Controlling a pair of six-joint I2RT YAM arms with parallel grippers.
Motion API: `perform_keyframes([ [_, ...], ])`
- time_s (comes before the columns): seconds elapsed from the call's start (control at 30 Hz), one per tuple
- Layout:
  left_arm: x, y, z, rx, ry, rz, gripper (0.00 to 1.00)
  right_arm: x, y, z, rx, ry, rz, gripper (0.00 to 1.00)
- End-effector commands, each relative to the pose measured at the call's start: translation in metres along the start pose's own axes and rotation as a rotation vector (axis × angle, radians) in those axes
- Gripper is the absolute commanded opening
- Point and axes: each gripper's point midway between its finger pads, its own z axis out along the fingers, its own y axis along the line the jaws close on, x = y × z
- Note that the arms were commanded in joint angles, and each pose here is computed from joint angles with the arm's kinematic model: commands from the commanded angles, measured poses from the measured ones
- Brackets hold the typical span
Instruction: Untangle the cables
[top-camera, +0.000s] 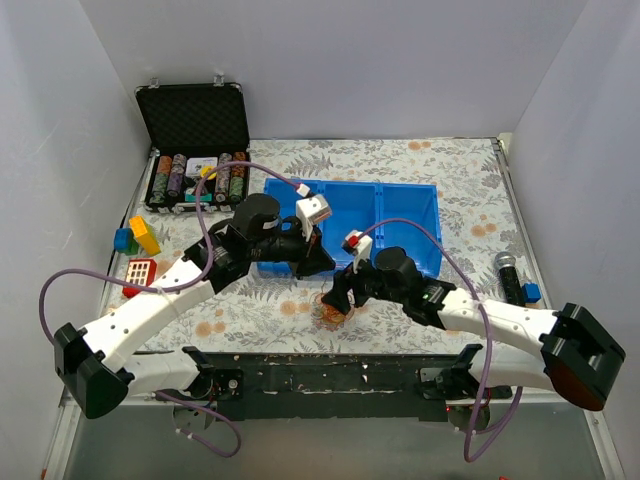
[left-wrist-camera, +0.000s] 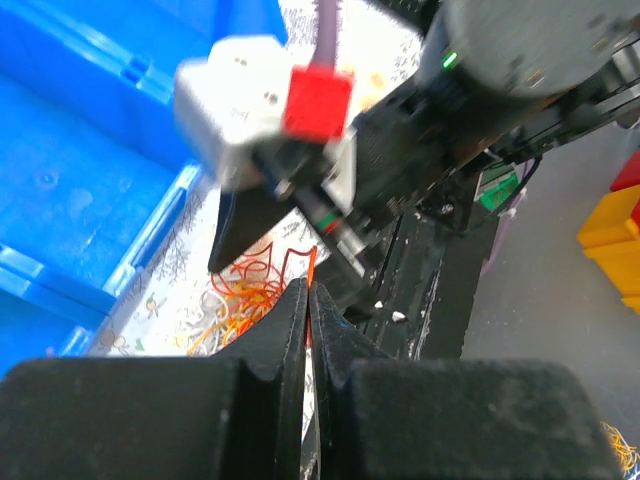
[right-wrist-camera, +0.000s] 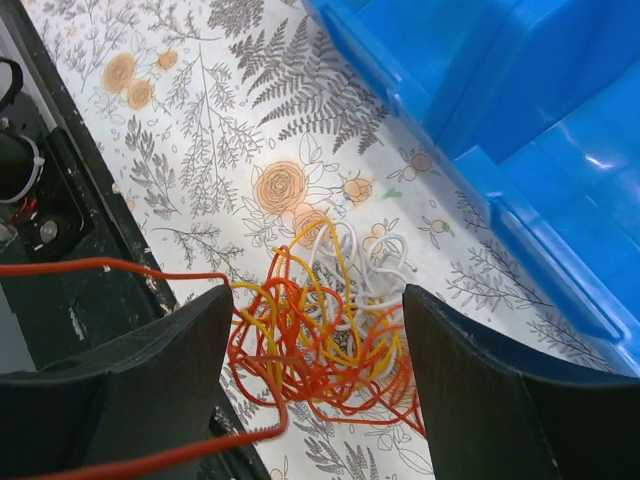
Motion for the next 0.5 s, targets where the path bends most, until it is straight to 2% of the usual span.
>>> perform_keyframes([
  [0.0,-0.039,-0.024,-0.017,0.059,-0.092,0.05,0.0,-0.034,0.025,0.013,-0.089,-0.082,-0.023,0.76],
  [0.13,-0.062,-0.026,-0.022,0.045,-0.146,0.058,0.0,-0.012,0.021,0.025,-0.076,-0.016,-0.014,0.72],
  [0.47,-0.175,-0.04,-0.076,-0.036,-0.403,0.182,0.0,0.056,-0.015,0.03,0.07,0.128,-0.008,0.61],
])
